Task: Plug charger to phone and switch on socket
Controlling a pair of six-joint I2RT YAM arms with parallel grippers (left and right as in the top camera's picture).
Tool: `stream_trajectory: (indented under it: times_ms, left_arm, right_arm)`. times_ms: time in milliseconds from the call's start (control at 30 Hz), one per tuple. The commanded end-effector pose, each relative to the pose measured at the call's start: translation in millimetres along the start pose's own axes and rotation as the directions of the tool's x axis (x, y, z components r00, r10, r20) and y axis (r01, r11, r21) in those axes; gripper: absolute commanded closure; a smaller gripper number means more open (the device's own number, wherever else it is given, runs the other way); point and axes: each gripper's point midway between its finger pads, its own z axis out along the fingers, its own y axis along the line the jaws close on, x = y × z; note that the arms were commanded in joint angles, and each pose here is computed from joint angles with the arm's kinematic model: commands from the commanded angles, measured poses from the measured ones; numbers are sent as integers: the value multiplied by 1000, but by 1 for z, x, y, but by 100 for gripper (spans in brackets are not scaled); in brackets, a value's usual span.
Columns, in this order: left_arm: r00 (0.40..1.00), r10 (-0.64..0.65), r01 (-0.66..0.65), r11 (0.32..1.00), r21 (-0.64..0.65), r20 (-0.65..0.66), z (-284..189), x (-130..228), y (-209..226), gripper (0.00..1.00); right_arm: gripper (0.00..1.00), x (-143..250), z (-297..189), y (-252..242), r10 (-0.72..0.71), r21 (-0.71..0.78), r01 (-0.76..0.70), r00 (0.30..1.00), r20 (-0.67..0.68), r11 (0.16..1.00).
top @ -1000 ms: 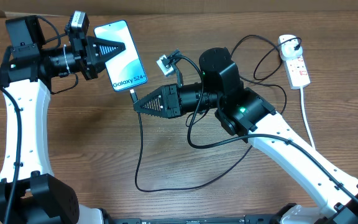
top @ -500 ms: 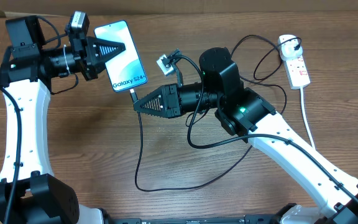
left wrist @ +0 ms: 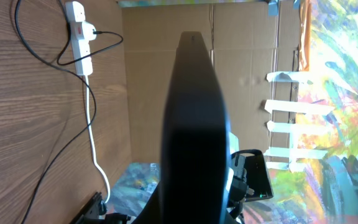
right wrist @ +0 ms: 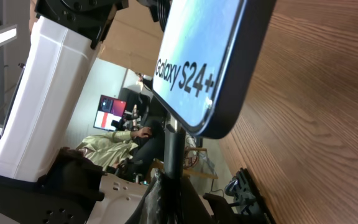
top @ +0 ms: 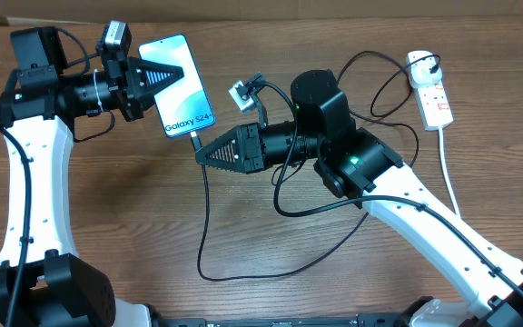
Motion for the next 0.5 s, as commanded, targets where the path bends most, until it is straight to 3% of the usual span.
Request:
stream_trajectory:
  times_ms: [0,467]
  left_arm:
    - [999,40,-39,998,42,-33,1,7,-12,96]
    - [998,40,-39,998,48,-37,1,8,-13,96]
  right_arm:
    - [96,-5,-6,13,-38,-9,39,999,23,999]
    - [96,-7,-6,13,-44,-8,45,998,33,999]
